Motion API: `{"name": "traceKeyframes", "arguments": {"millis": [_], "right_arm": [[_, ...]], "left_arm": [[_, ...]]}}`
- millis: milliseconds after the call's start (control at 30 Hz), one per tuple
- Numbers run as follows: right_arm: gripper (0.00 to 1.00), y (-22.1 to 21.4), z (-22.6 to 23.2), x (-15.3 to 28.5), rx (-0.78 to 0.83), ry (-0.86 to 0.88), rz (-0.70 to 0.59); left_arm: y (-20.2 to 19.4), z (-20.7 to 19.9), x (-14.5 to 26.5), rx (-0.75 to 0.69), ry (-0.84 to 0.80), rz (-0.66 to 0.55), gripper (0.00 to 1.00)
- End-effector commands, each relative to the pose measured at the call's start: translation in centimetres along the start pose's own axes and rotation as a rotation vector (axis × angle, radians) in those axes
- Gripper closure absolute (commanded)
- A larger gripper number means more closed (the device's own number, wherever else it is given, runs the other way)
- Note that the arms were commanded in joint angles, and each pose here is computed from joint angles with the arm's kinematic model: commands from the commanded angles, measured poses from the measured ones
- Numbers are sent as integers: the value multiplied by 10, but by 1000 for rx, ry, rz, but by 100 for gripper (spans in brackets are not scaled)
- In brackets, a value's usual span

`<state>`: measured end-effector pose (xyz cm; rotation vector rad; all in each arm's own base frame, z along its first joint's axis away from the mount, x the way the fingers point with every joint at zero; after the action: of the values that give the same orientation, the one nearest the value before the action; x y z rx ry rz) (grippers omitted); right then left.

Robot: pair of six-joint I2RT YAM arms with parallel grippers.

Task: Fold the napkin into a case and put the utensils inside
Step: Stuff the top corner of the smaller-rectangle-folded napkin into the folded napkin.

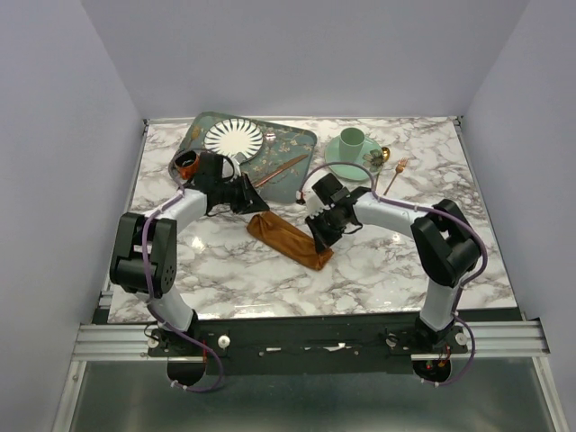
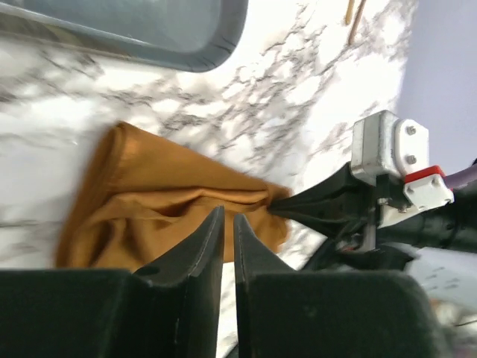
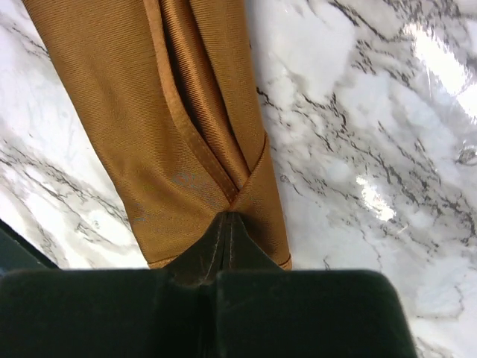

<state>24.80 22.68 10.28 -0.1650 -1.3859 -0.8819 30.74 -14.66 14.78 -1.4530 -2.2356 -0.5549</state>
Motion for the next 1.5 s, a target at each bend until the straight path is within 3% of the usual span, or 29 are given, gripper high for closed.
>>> {"name": "traceKeyframes", "arguments": {"millis": [0, 100, 233, 633, 833, 900, 1000, 1033, 1100, 1300, 1467], "right_arm": [[98, -4, -2, -16, 166, -1, 63], [98, -8, -3, -21, 251, -16, 101], [98, -18, 0, -23, 390, -23, 143], [98, -42, 13, -16, 790, 45, 198], [95, -47, 13, -7, 868, 34, 186], [88, -42, 18, 4, 839, 28, 153], [64, -27, 30, 25, 746, 46, 99], [51, -18, 36, 37, 731, 53, 55], [42, -11, 40, 50, 643, 53, 10], [43, 24, 34, 79, 424, 162, -141], [56, 55, 18, 70, 269, 263, -187]], "left_arm": [[9, 12, 34, -313, 159, 75, 77], [22, 19, 46, -457, 197, 113, 73], [34, 25, 63, -491, 162, 129, 71], [16, 47, 103, -713, 100, 151, 66], [-4, 46, 116, -1020, 13, 156, 64], [-14, 53, 117, -1151, -17, 166, 63], [-28, 56, 120, -1280, -66, 143, 63], [-32, 56, 120, -1347, -82, 124, 62], [-36, 57, 120, -1408, -97, 108, 63], [-49, 49, 109, -1583, -129, 75, 63], [-64, 29, 74, -1676, -179, 165, 65]]}}
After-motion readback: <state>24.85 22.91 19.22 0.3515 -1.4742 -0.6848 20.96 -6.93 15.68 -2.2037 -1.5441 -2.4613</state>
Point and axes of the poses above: each gripper's point midway between its finger pads, its own x axis back along the fingers, its own z axis along the line the jaws close on, y = z × x, the point moved 9 cm from there along x, back along the fingers, and after that the axes turned 9 degrees about x, right-handed, at the moved point
